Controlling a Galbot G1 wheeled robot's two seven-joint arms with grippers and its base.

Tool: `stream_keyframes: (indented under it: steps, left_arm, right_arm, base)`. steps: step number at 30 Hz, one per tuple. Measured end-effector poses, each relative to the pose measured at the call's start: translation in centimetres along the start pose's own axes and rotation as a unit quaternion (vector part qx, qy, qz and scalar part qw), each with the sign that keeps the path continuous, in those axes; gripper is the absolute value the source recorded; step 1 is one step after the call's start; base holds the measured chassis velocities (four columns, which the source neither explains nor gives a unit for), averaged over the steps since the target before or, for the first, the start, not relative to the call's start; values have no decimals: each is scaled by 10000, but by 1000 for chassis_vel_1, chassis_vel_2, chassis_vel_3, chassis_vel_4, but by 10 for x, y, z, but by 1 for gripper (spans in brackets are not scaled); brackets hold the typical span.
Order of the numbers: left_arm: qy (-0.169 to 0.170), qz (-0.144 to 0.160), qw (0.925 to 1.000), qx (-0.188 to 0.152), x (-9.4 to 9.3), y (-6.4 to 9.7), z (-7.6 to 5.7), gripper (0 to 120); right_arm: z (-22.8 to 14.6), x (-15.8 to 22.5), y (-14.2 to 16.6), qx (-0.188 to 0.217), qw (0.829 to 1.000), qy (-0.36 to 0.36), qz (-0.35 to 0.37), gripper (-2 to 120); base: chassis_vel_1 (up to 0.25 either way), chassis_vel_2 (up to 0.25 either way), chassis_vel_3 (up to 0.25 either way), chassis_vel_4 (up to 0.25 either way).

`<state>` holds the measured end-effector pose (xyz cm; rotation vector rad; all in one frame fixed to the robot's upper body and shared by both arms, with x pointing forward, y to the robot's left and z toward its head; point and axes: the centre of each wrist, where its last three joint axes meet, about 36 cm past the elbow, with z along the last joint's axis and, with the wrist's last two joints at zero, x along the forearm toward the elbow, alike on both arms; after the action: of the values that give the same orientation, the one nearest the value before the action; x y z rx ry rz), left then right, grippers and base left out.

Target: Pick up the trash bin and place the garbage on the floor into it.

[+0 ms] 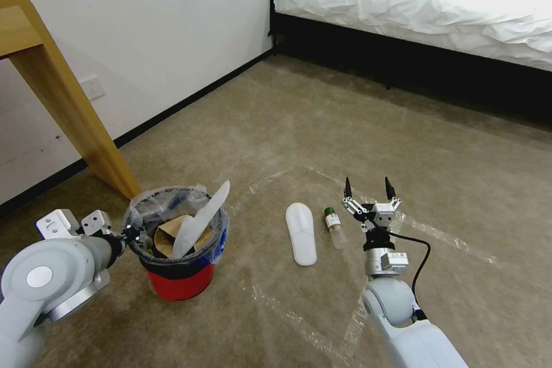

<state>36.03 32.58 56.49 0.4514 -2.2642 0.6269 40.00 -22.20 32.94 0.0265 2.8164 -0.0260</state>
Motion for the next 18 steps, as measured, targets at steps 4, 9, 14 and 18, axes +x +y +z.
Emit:
stream_keyframes:
  steps: [4, 9, 14, 18]
  left_arm:
    - [0, 3, 10000, -4, 0, 0, 0, 4]
    - [5, 19, 10000, -8, 0, 0, 1, 4]
    - [-1, 18, 10000, -11, -1, 0, 1, 4]
    - [-7, 13, 10000, -18, -1, 0, 1, 4]
  right_arm:
    - [0, 1, 0, 2, 10000, 5, 3, 100]
    - [0, 0, 0, -1, 10000, -28, 3, 100]
    - [1, -2, -1, 2, 9999, -106, -6, 100]
    - [2, -5, -2, 21, 9999, -161, -9, 100]
  base:
    - [-123, 124, 117, -130]
    - [-127, 126, 122, -114]
    - [-87, 93, 81, -84]
    - [0, 0, 0, 0]
